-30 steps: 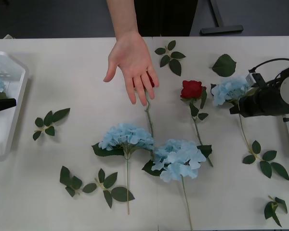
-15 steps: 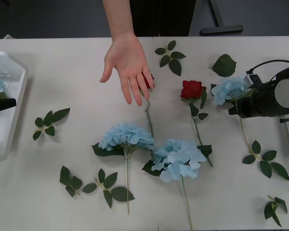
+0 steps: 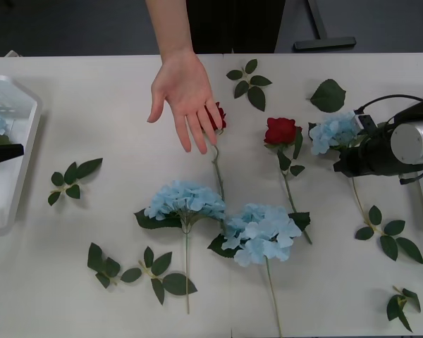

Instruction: Place the red flowers into the right box and the blue flowers into the left box. If a person shows an open palm, hand one flower to the person first, then continue sorting.

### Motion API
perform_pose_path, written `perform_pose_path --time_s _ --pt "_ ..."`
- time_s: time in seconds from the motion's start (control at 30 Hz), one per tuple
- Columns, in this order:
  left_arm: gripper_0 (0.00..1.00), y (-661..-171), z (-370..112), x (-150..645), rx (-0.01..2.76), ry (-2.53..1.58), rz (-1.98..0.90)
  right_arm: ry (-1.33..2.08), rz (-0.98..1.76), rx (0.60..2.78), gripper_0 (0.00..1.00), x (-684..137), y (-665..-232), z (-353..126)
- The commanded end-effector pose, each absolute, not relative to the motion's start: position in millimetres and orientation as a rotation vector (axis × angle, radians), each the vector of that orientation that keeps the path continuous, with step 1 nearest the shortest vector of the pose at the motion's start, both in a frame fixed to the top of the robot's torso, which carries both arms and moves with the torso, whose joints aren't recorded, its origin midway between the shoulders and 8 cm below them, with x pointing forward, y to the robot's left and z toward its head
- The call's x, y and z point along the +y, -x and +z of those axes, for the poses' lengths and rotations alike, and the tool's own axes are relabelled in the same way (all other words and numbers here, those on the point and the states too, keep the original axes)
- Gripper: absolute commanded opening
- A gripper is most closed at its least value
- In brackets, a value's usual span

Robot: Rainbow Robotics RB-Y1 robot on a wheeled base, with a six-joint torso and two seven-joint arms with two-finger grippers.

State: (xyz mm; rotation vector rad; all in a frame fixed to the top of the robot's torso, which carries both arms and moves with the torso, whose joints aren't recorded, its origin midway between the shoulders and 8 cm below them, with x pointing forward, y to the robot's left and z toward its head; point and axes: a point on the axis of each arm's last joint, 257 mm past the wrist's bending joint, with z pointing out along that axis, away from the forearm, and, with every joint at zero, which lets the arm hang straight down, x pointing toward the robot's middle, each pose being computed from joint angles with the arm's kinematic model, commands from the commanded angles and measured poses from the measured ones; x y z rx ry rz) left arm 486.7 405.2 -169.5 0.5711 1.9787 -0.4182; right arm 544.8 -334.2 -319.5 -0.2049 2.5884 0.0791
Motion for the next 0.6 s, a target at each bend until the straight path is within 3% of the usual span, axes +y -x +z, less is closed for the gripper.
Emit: perform_pose_path --time_s 0.03,0.1,0.13,0.43,0.6 --pt "1.0 -484 -159 420 1.995 -0.58 -0.376 0.19 0.095 2.573 0.34 -321 -551 -319" --pt "1.0 -484 -159 420 1.995 -0.58 -0.376 0.192 0.087 2.575 0.06 -322 -550 -320" --pt "1.0 -484 -159 420 1.995 -0.58 -0.376 0.19 0.088 2.575 0.0 -322 -550 -320" --pt "1.0 -484 -159 420 1.995 -0.58 -0.376 0.183 0.09 2.57 0.0 -323 -552 -317" --pt "1.0 -484 -159 420 1.995 -0.58 -0.376 0.121 0.132 2.536 0.0 -331 -566 -287"
